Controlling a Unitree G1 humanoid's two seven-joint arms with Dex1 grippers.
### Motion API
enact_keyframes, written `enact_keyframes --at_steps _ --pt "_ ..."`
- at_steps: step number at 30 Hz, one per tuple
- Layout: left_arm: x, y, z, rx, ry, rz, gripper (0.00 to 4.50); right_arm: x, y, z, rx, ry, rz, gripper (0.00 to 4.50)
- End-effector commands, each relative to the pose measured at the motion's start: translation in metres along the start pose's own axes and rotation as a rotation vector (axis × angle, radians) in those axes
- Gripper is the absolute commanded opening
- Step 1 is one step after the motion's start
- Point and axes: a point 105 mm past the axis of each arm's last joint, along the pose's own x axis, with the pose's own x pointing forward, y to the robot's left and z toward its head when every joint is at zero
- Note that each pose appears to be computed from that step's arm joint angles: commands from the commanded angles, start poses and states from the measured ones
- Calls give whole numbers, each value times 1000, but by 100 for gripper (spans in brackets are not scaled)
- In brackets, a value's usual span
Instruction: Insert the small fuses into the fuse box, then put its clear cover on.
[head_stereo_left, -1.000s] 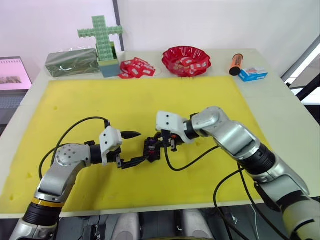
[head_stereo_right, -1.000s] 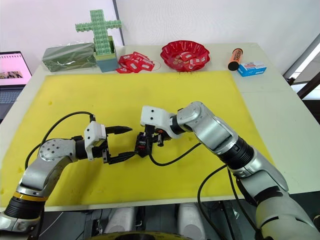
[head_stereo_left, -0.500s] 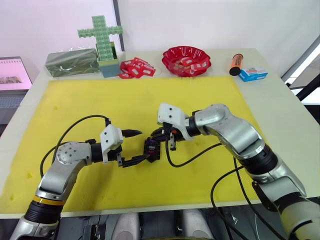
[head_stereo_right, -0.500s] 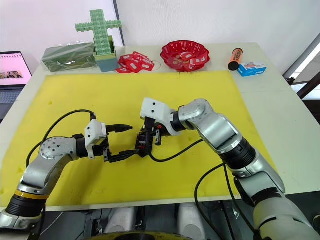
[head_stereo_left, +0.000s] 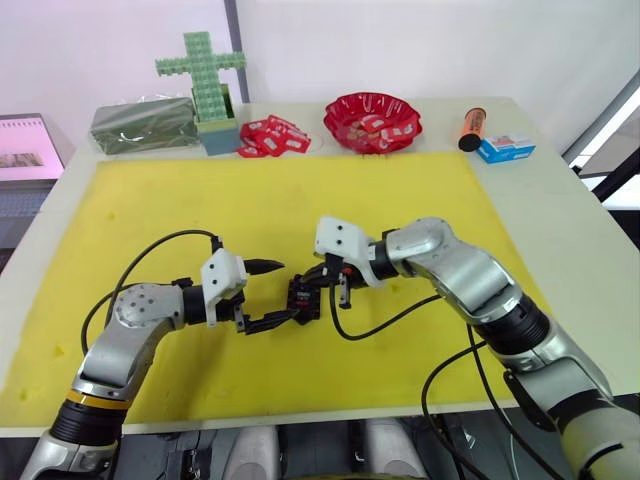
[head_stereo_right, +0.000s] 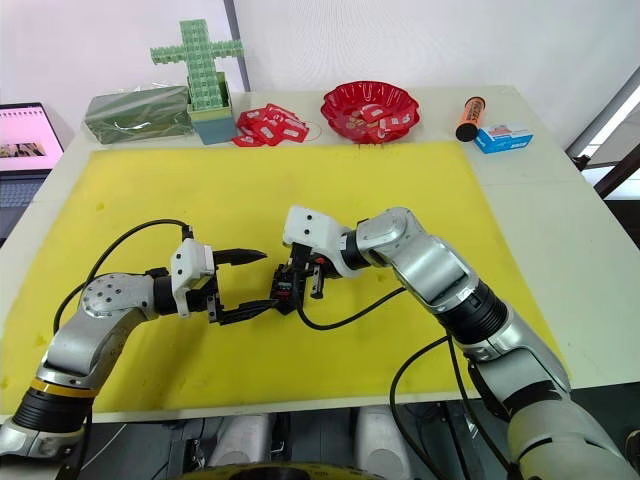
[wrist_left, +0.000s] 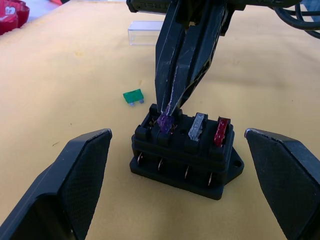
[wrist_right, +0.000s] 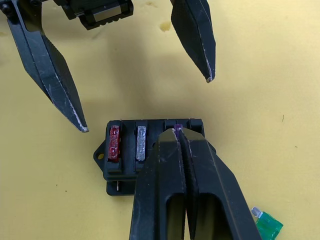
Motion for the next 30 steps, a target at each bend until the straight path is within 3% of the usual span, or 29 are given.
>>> enact_keyframes --at_steps 1,12,21,30 --pt "-2 1 7 40 -8 1 450 5 6 -6 -19 28 27 5" --pt "-4 0 8 45 0 6 450 9 8 -15 2 52 32 5" --pt "-3 0 8 48 4 1 450 10 12 -40 50 116 64 5" --pt "-4 2 9 55 6 2 450 12 13 -38 45 98 59 5"
